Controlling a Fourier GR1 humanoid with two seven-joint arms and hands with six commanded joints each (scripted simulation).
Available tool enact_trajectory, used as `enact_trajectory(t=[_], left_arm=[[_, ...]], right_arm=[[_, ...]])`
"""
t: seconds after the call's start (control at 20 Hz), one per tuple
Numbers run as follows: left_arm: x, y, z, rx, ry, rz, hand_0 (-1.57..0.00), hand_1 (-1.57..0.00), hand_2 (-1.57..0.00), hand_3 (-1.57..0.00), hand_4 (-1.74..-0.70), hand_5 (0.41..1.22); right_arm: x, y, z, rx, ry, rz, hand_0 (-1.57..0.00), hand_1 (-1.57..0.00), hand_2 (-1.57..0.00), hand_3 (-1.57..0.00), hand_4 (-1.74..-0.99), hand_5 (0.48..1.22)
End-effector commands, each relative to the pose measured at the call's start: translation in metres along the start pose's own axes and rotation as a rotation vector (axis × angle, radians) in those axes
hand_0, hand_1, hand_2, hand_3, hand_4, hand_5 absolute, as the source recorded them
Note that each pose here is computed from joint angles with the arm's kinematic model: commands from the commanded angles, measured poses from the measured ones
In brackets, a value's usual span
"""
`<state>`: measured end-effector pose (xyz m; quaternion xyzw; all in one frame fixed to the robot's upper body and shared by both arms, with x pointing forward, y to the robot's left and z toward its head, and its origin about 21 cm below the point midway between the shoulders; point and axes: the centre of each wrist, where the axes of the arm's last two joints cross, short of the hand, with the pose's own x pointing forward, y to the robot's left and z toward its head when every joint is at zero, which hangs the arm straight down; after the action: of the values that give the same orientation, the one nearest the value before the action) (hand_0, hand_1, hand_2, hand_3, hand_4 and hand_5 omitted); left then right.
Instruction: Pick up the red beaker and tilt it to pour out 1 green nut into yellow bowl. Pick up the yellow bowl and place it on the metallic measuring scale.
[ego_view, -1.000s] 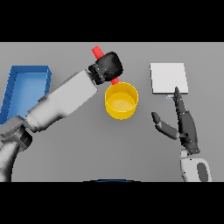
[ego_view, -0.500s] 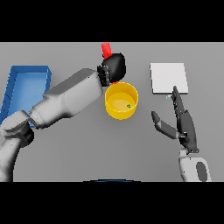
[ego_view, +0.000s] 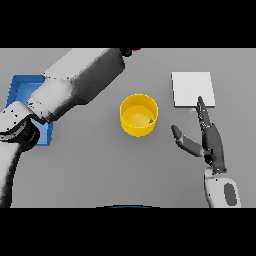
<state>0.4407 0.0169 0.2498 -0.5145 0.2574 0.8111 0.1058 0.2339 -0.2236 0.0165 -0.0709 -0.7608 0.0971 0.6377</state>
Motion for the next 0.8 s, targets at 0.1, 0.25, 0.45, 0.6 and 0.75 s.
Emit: enact_trajectory(t=[0.1,0.25,0.45,0.6,0.75], left_arm=[[-0.05,-0.01,0.017,0.007,0.16,0.142,-1.57,-1.57,-1.57,-1.57,-1.72,1.221],[-0.101,-0.042,0.045,-0.045,0.342,0.527,-1.57,-1.57,-1.57,-1.52,-1.73,1.221],[-0.132,-0.126,0.093,-0.014,0.529,1.125,-1.57,-1.57,-1.57,-1.52,-1.74,1.221],[-0.119,-0.187,0.115,0.027,0.66,1.429,-1.57,-1.57,-1.57,-1.54,-1.74,1.221],[-0.078,-0.238,0.119,-0.055,0.854,1.611,-1.57,-1.57,-1.57,-1.56,-1.74,1.221]], right_arm=[[-0.004,0.001,0.001,0.016,0.004,-0.01,0.0,0.0,0.0,0.0,-1.117,0.554],[-0.004,0.004,0.002,0.035,-0.021,-0.027,0.0,0.0,0.0,0.0,-1.102,0.572],[-0.002,0.002,-0.003,0.049,-0.022,-0.025,0.0,0.0,0.0,0.0,-1.116,0.582],[-0.003,0.001,-0.008,0.05,-0.014,-0.009,0.0,0.0,0.0,0.0,-1.125,0.601],[-0.005,0.001,-0.005,0.069,-0.032,0.015,0.0,0.0,0.0,0.0,-1.132,0.621]])
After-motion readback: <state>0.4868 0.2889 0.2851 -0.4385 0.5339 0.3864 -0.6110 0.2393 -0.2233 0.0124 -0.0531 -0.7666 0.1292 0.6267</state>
